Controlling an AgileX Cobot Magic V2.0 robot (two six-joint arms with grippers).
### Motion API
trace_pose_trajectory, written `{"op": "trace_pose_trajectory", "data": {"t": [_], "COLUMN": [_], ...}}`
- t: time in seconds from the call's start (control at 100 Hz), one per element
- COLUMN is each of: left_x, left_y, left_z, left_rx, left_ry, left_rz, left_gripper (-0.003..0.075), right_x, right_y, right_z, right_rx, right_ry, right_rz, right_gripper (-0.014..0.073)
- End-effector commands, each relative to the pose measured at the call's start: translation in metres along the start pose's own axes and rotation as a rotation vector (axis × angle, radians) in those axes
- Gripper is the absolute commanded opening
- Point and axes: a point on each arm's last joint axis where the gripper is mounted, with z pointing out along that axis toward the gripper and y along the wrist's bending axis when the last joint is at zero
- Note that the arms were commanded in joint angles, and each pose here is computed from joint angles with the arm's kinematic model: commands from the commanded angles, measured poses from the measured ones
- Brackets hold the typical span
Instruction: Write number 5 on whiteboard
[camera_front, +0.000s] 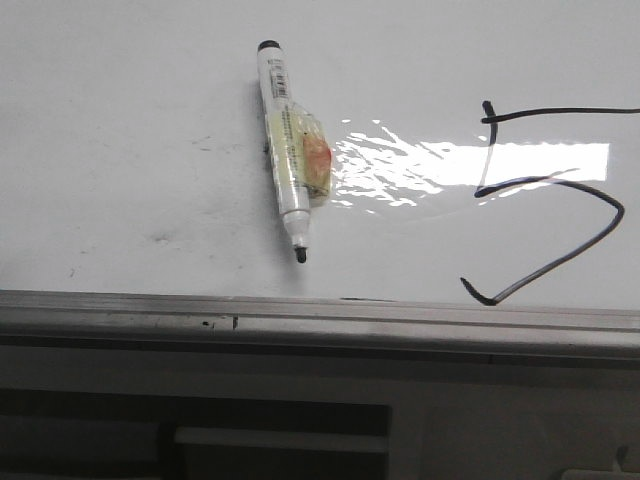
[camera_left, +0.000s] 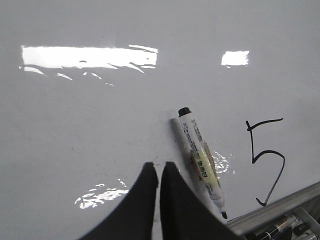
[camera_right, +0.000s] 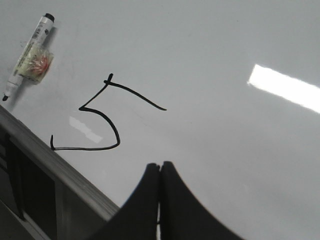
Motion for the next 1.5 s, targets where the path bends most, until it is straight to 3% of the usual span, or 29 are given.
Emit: {"op": "trace_pose_trajectory", "data": {"t": [0.0,0.42,0.51,0.59,0.8,1.0,1.17,1.35,1.49], "left_x": [-0.009,-0.005,-0.006,0.001,0.035,0.07,0.086,0.107,0.106], "left_y": [-0.004,-0.001,0.011,0.016,0.029,0.041,0.052,0.058,0.06], "left_z": [0.0,-0.002,-0.011,-0.017,-0.039,-0.045,-0.051,-0.06,-0.06], "left_rx": [0.024,0.01,-0.06,-0.056,-0.049,-0.153,-0.312,-0.432,-0.467], "left_ry": [-0.032,-0.042,-0.123,-0.183,-0.381,-0.262,-0.136,0.043,0.036], "left_rz": [0.024,0.052,0.124,0.214,0.299,0.308,0.179,0.133,0.132], "left_gripper": [-0.002,-0.002,-0.002,-0.002,-0.002,-0.002,-0.002,-0.002,-0.002], "right_x": [-0.012,-0.012,-0.012,-0.012,-0.012,-0.012,-0.012,-0.012,-0.011], "right_y": [-0.002,-0.002,-0.002,-0.002,-0.002,-0.002,-0.002,-0.002,-0.003], "right_z": [0.0,0.0,0.0,0.0,0.0,0.0,0.0,0.0,0.0], "right_rx": [0.023,0.023,0.024,0.024,0.024,0.024,0.024,0.025,0.028], "right_ry": [-0.057,-0.057,-0.058,-0.058,-0.058,-0.058,-0.058,-0.058,-0.056], "right_rz": [-0.031,-0.031,-0.032,-0.032,-0.032,-0.032,-0.032,-0.033,-0.035], "right_gripper": [-0.0063,-0.0063,-0.0063,-0.0063,-0.0063,-0.0063,-0.0063,-0.0063,-0.0063]}}
